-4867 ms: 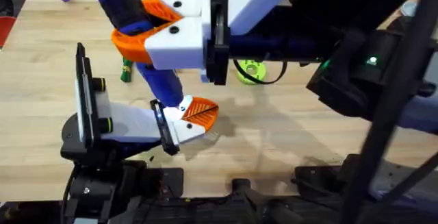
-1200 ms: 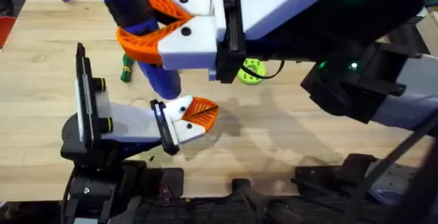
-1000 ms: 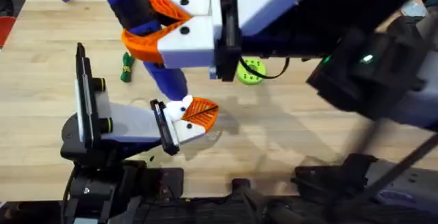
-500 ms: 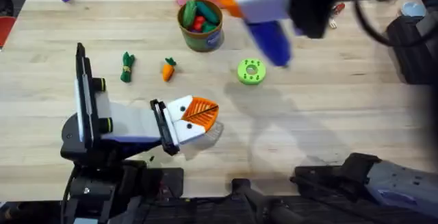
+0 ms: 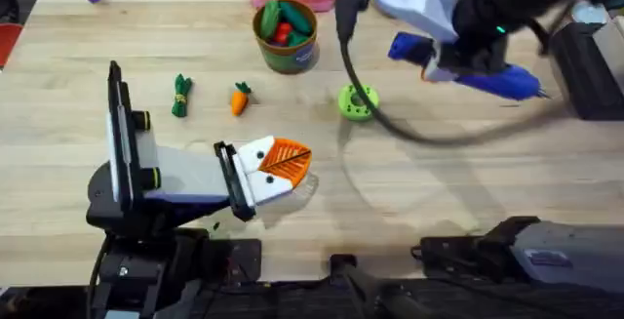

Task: Pick up the gripper from the table and insert it into the empty holder that is missing its gripper. Then pick up a screw, insert it into the mounting hole, and use the screwdriver to tighten it. Finally, clean up the table by picking up the vegetable and placing it into the bucket.

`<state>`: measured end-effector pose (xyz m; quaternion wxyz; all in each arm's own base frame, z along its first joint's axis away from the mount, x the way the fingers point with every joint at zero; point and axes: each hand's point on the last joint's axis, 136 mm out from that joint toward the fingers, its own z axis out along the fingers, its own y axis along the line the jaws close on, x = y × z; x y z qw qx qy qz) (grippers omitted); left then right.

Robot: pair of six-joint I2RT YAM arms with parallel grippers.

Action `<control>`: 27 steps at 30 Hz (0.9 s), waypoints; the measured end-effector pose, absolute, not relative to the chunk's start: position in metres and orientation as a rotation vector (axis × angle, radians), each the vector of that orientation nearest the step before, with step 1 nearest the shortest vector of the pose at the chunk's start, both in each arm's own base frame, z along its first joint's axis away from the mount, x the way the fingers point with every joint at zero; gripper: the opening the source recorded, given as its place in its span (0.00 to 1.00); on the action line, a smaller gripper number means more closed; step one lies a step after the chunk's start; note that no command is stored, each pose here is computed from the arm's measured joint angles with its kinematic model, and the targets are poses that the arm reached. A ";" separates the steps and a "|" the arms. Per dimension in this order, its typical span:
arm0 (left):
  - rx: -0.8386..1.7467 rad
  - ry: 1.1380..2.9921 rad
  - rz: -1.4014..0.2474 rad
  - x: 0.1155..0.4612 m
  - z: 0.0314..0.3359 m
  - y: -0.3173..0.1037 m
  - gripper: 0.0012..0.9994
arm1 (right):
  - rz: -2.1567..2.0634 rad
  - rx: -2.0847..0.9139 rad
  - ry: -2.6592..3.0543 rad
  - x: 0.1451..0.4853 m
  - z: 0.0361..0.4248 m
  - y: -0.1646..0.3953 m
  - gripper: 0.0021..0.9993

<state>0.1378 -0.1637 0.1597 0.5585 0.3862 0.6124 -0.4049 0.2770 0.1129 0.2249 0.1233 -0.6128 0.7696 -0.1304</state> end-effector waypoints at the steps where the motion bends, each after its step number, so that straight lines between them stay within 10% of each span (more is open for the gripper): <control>1: 0.911 1.445 -0.955 0.138 0.160 -0.164 0.00 | -0.388 -1.771 2.265 0.286 0.220 0.109 0.02; 24: 0.911 1.444 -0.955 0.138 0.160 -0.164 0.00 | -0.353 -1.738 2.590 0.324 0.047 0.022 0.02; 27: 0.911 1.445 -0.955 0.138 0.160 -0.164 0.00 | -0.336 -1.740 2.589 0.326 0.040 0.023 0.34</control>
